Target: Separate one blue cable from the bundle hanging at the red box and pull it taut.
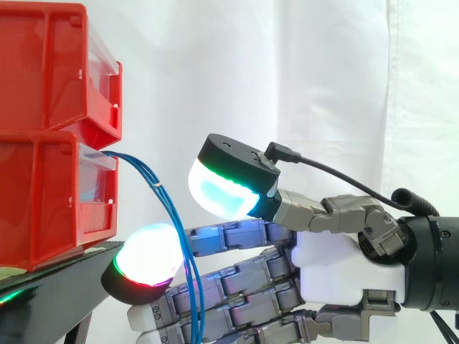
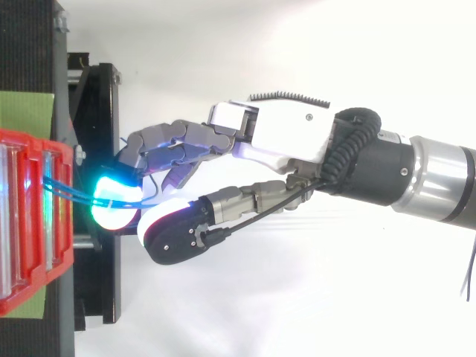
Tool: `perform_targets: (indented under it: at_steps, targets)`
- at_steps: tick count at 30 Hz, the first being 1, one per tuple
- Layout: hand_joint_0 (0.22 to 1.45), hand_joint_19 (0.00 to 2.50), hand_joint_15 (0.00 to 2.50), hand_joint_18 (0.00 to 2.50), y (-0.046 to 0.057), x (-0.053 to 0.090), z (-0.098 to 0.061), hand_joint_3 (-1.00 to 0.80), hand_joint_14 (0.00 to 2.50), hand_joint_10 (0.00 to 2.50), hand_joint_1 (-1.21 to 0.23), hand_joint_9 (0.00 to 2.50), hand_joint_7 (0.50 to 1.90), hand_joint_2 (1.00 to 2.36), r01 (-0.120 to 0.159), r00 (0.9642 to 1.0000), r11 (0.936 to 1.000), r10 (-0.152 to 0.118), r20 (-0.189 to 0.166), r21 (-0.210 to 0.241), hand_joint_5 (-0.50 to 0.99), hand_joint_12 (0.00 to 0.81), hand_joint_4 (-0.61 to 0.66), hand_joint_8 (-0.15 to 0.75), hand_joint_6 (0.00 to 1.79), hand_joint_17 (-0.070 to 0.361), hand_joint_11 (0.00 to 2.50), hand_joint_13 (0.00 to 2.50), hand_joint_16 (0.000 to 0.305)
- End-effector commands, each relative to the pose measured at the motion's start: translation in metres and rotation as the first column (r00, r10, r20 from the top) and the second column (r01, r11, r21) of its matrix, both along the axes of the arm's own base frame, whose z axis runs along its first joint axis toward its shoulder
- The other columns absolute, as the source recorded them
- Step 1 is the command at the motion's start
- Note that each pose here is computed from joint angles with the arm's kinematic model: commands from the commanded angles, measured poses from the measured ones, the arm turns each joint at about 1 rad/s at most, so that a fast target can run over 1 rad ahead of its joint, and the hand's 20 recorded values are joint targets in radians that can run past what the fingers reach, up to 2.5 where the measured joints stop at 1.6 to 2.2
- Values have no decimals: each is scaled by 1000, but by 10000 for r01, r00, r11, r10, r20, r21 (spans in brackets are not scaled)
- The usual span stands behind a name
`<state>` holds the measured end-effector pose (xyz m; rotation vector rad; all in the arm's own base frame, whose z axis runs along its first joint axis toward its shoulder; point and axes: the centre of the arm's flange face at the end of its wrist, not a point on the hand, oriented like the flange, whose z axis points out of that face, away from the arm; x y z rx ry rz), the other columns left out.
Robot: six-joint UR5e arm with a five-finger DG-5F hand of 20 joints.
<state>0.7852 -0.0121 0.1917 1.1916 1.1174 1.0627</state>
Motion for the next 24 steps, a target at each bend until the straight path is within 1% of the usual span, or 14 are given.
perform_targets:
  at_steps: [1,10,15,16,17,18,19,22,24]
  targets:
    - [601,619,198,600,-1,0,0,-438,8,9,-568,691,944,1007,6,10000,10000,-6,-66,-19,-152,298,254,244,504,93,232,507,41]
    - [607,635,208,617,0,-1,0,-429,9,10,-568,728,1005,1008,-10,10000,10000,10,-78,-6,-140,296,257,249,503,93,258,531,41]
    - [609,635,215,620,0,-1,3,-422,9,10,-565,742,1037,1008,-88,9999,10000,88,-149,7,-134,295,244,249,504,93,269,544,41]
    - [611,636,211,624,2,0,5,-422,8,10,-562,744,1049,1008,-119,9998,9999,119,-147,22,-133,295,243,249,503,92,265,544,41]
    - [612,633,211,626,1,-1,5,-418,9,10,-562,744,1058,1008,-118,9997,9999,119,-207,10,-132,295,239,250,504,93,266,544,41]
    - [612,635,216,627,2,-1,8,-414,9,10,-559,746,1067,1009,-226,9988,9997,225,-431,-17,-130,295,237,250,504,92,260,547,41]
    - [616,636,217,629,2,-1,10,-415,9,12,-553,751,1086,1009,-272,9980,9996,270,-567,-40,-129,294,230,250,503,92,272,549,41]
    - [624,636,215,629,3,-1,12,-402,9,10,-534,761,1138,1010,-365,9961,9993,359,-807,-63,-121,293,207,251,503,92,270,552,41]
    - [628,637,216,633,3,-1,14,-393,9,13,-522,766,1165,1012,-396,9954,9992,389,-880,-58,-116,293,192,254,503,92,275,553,41]
